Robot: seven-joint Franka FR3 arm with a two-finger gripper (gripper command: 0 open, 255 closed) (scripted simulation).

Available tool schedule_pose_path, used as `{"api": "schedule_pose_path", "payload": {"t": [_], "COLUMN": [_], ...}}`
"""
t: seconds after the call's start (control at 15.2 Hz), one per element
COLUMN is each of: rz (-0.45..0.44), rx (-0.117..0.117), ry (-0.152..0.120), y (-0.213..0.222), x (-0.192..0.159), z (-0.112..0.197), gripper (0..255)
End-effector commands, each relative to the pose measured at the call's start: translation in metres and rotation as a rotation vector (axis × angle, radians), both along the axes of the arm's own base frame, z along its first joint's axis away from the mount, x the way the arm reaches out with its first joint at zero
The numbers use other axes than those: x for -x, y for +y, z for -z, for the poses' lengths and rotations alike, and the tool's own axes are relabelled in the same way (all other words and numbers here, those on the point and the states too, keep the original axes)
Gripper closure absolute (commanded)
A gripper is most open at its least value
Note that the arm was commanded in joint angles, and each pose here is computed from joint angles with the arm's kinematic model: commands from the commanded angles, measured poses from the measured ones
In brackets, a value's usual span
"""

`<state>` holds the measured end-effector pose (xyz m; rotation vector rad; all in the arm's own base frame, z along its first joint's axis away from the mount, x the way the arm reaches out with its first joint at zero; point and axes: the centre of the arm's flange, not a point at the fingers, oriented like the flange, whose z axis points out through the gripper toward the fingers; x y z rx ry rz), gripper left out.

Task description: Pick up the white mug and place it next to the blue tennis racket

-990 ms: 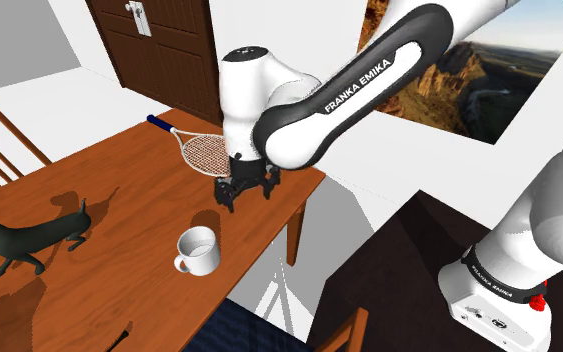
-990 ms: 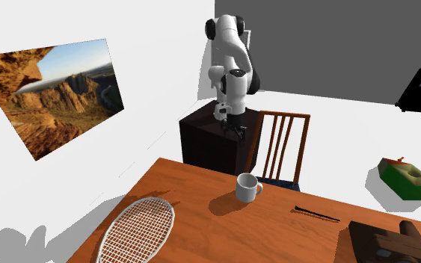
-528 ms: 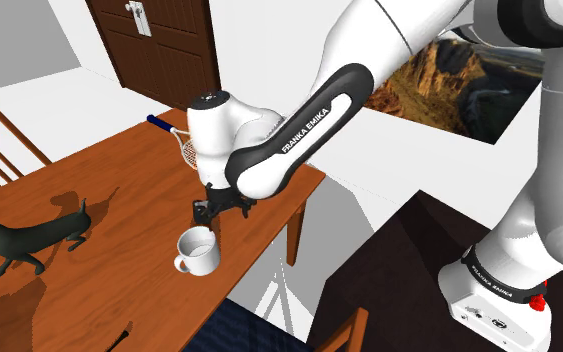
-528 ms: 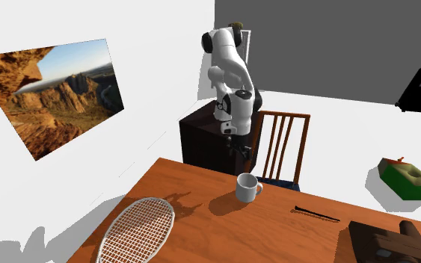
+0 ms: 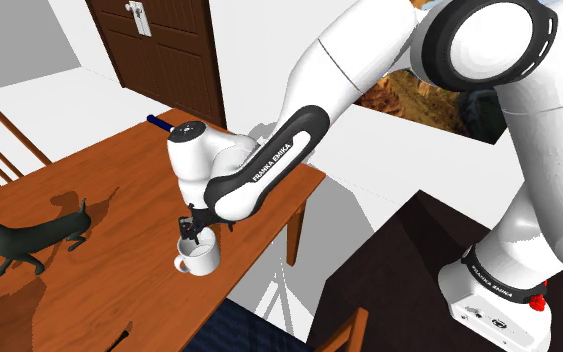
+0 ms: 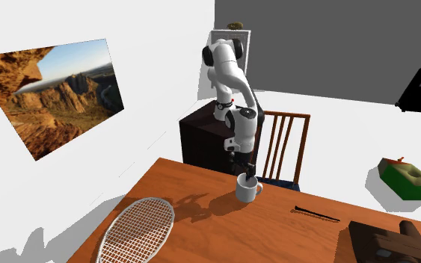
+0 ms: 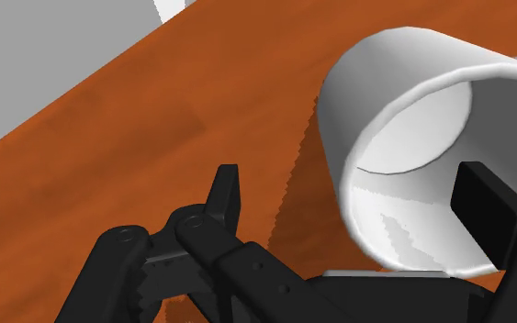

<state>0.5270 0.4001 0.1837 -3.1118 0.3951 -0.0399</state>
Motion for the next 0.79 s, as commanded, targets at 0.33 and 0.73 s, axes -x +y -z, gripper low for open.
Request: {"api": "schedule_pose_path", "payload": {"t": [0.33, 0.73], "rz": [0.000, 0.000], "rx": [0.000, 0.000], "ry": [0.000, 0.000], "y": [0.001, 0.001], "x": [-0.001, -0.001], "z": [0.029, 0.029], "gripper": [0, 0]}}
